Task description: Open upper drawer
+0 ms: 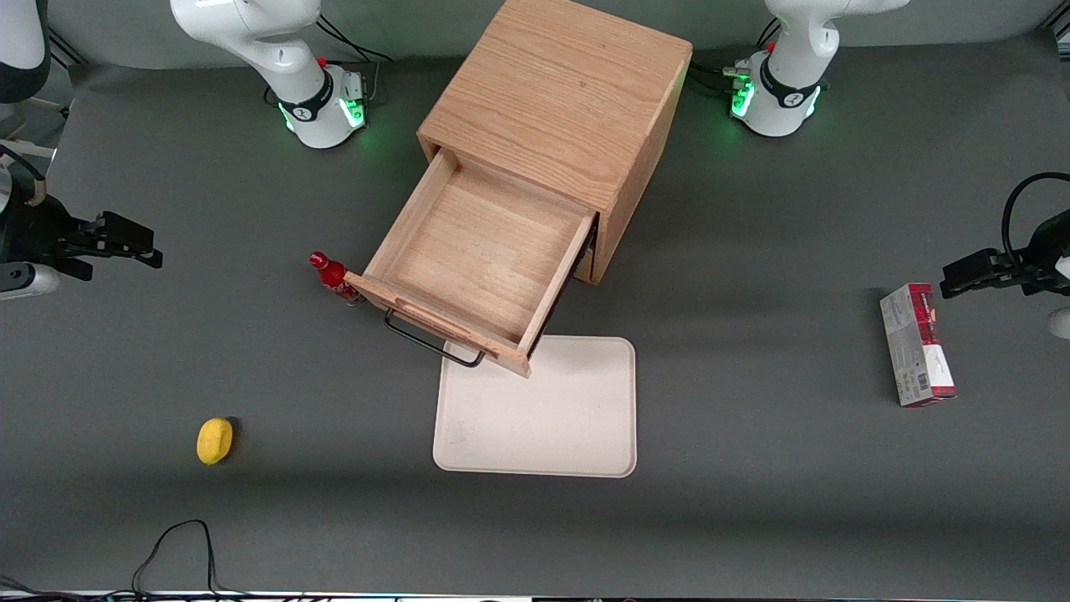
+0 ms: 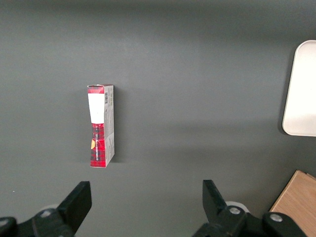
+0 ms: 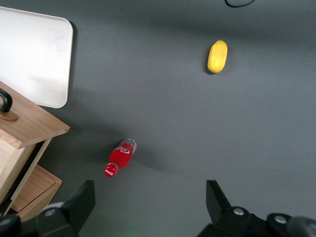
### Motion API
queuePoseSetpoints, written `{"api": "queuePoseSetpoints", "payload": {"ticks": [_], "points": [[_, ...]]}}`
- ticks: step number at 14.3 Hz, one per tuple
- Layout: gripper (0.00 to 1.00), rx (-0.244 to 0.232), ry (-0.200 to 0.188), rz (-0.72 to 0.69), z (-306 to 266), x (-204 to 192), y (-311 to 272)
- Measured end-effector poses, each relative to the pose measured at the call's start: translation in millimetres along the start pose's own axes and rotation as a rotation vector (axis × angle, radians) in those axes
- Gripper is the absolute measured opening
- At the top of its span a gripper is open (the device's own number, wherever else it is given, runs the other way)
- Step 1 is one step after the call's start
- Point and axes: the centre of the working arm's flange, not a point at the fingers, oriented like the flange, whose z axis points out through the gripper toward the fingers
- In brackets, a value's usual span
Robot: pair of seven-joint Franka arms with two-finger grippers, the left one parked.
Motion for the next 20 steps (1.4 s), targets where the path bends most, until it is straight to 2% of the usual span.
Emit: {"api": "queuePoseSetpoints", "payload": {"ticks": [5,8,20], "points": [[1.00,-0.013,0.000,0.019,1.7,-0.3,9.6],[1.00,-0.028,-0.013,0.021,6.7,-0.8,11.6],[1.00,-0.029,-0.025,0.045,12.0,-3.1,25.2]]}}
